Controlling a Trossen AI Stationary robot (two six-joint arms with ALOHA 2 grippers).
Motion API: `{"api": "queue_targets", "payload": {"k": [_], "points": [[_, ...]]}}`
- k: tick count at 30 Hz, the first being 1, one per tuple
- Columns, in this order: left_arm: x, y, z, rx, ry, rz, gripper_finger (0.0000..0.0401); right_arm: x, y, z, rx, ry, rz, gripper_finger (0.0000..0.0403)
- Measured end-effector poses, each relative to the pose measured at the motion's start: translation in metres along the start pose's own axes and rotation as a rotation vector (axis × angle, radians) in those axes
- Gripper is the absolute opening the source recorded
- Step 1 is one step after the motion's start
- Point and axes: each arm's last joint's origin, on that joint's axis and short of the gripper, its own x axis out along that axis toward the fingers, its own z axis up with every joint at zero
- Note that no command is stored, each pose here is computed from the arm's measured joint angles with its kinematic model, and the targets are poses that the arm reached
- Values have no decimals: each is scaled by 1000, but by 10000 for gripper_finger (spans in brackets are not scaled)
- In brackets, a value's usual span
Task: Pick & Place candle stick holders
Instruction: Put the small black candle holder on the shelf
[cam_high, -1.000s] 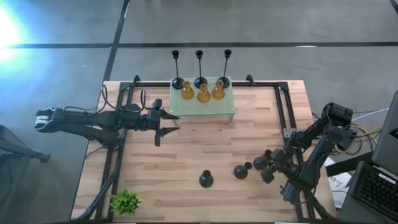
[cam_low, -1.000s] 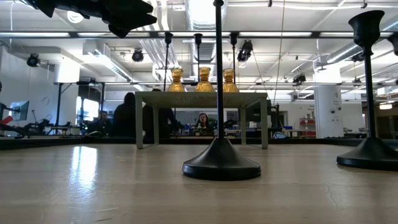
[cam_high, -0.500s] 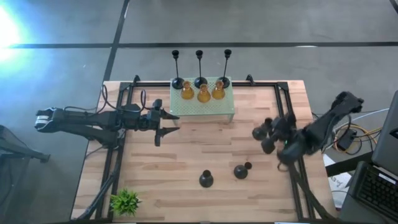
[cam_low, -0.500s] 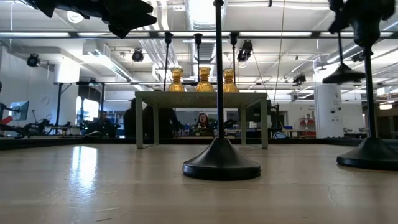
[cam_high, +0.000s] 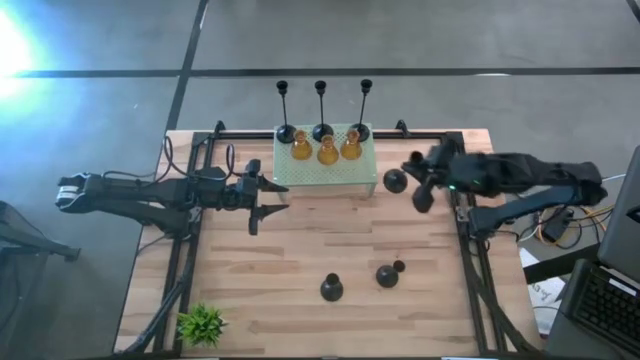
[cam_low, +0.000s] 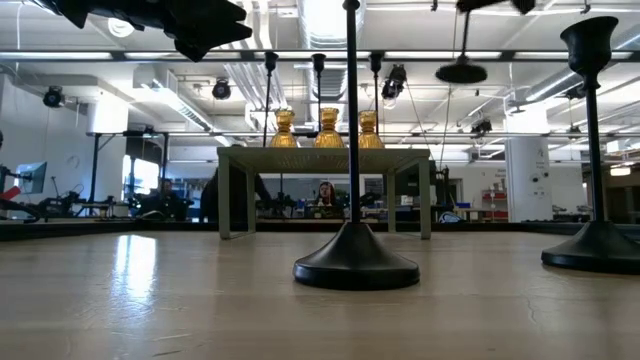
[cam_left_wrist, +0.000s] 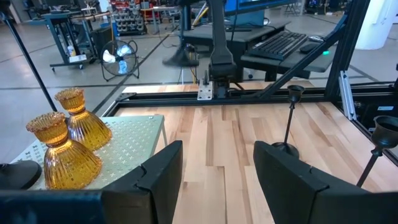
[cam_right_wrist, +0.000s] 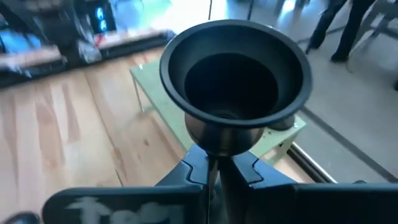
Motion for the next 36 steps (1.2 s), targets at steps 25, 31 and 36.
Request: {"api": "queue_targets", "payload": {"k": [25,31,36], "points": [[0,0,-3,-1,29,-2,202,121,-42,19,-55,112,171,10],[0,0,-4,0,41,-3,202,133,-43,18,-61,117,188,11],[0,0,-5,-1,48,-4,202,137,-47,17,-54,127,178,11]]}}
